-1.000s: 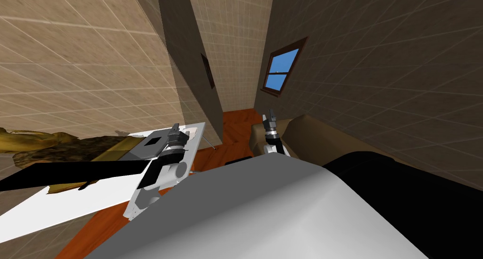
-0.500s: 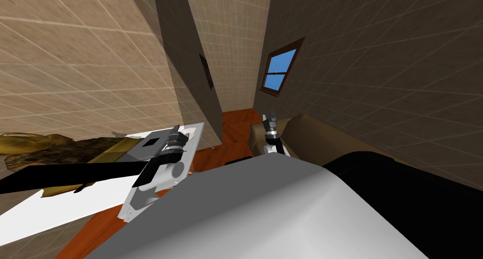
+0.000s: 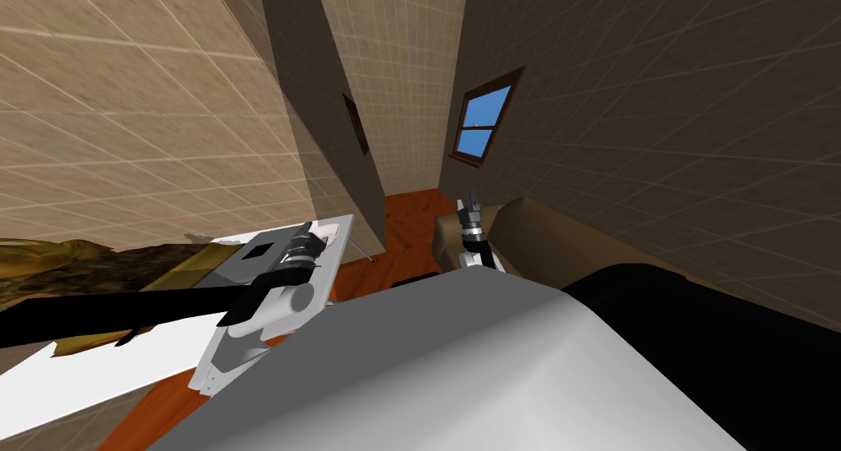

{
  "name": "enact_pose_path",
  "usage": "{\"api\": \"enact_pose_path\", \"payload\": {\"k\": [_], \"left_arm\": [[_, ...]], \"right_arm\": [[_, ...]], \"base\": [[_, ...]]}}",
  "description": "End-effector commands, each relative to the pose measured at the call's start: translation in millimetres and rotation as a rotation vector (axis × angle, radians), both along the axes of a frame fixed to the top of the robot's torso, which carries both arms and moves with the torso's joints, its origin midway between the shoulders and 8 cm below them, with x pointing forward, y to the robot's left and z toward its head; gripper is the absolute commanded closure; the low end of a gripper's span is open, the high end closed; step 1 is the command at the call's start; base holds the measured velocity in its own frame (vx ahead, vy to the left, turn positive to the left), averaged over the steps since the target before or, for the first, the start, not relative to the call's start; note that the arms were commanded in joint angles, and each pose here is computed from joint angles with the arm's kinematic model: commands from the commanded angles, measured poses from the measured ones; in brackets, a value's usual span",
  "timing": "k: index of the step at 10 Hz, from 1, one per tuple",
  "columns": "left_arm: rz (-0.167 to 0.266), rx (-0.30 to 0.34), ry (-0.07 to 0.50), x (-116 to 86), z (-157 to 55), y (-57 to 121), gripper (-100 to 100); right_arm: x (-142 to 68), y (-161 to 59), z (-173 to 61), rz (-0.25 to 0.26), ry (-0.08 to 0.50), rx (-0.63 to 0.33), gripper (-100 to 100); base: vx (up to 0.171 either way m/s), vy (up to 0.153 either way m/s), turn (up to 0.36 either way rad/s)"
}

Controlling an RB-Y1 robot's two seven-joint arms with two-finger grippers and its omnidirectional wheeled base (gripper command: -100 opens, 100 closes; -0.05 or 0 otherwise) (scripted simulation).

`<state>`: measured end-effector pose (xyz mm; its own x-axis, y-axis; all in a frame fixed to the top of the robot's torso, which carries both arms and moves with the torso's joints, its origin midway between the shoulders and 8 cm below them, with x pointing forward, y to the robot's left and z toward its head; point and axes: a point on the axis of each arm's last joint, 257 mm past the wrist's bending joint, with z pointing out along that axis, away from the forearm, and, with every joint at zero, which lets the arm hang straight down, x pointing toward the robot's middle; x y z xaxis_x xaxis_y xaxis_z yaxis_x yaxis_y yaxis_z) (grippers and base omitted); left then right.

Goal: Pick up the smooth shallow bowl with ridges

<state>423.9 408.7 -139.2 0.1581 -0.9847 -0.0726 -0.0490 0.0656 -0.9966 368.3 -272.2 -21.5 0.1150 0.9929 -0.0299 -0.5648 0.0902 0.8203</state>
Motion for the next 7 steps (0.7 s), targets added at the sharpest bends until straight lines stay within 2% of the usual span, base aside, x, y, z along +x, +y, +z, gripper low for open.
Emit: {"api": "enact_pose_path", "payload": {"k": [1, 7], "left_arm": [[0.006, -0.01, 0.034, 1, -8, 4.4, -100], [0.044, -0.052, 0.164, -8, -37, 23.5, -100]], "right_arm": [[0, 0, 0, 0.0, 0.0, 0.0, 0], [0, 0, 0, 0.0, 0.0, 0.0, 0]], "base": [[0.001, 0.013, -0.03], [0.006, 0.028, -0.062]]}}
